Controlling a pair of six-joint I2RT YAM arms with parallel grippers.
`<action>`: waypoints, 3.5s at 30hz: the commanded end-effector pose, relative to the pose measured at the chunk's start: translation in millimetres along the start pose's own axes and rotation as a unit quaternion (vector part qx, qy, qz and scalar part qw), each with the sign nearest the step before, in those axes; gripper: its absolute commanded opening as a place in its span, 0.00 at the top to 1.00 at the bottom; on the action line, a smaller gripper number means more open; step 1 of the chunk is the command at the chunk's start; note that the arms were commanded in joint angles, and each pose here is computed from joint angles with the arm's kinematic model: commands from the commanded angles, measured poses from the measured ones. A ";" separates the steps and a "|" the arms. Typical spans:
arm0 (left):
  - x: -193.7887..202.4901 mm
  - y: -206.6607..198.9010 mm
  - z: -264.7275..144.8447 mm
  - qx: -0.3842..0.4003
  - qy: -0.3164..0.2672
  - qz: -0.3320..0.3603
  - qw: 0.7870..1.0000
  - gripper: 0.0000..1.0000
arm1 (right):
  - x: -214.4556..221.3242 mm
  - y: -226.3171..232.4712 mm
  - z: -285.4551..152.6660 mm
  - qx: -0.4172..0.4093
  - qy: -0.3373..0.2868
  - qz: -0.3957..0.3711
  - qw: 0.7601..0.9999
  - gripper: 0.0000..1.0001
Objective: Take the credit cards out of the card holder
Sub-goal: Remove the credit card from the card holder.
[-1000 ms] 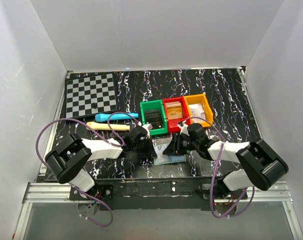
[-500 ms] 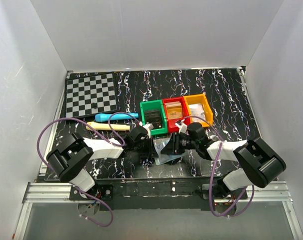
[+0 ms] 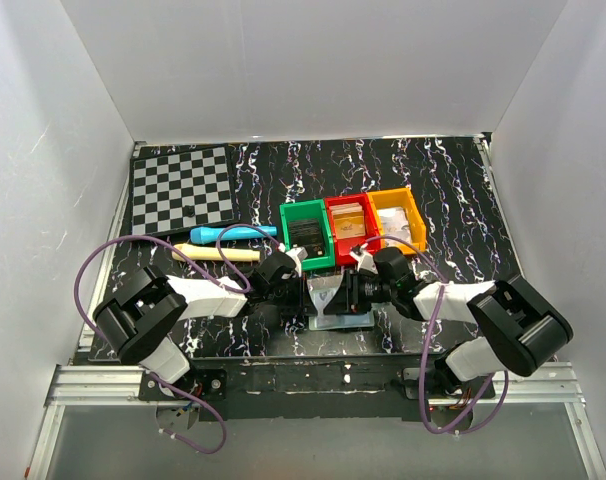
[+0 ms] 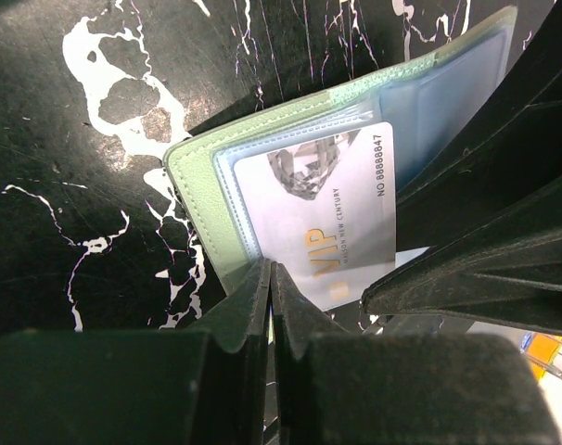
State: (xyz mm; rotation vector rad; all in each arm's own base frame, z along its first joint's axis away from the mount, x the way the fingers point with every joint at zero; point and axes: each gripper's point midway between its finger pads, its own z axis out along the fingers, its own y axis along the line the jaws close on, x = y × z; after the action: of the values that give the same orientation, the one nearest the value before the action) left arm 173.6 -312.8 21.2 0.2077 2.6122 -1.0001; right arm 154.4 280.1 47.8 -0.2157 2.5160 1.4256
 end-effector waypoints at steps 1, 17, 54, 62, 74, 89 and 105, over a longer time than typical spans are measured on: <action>6.5 18.4 2.8 -0.037 0.003 0.007 0.999 1.00 | -1.7 14.5 -3.8 -0.015 0.004 -0.022 1.000 0.63; 8.5 22.0 2.3 -0.043 0.003 0.004 0.999 1.00 | -7.9 12.2 -18.6 0.006 -0.020 -0.021 1.000 0.63; 11.1 24.2 0.5 -0.042 0.001 0.002 0.999 1.00 | -9.0 1.7 -27.8 0.035 -0.035 -0.014 0.999 0.76; 11.6 24.8 0.7 -0.043 0.002 0.001 0.999 1.00 | -9.8 -1.0 -30.1 0.046 -0.038 -0.016 0.998 0.79; 12.1 25.3 0.6 -0.044 0.003 0.001 0.999 1.00 | -9.8 -1.4 -33.3 0.054 -0.040 -0.020 0.998 0.79; 10.6 24.3 0.6 -0.044 0.002 0.003 0.999 1.00 | -13.0 -2.4 -34.1 0.065 -0.039 -0.018 0.997 0.78; 8.7 23.3 -1.8 -0.043 -0.005 0.003 0.999 1.00 | -12.5 -14.7 -60.8 0.112 -0.053 -0.019 0.992 0.99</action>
State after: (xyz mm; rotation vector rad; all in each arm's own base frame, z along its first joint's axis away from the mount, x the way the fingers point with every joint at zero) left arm 174.7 -312.6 20.4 0.1992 2.5955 -1.0006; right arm 153.4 228.1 56.6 -0.1182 2.5736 1.1560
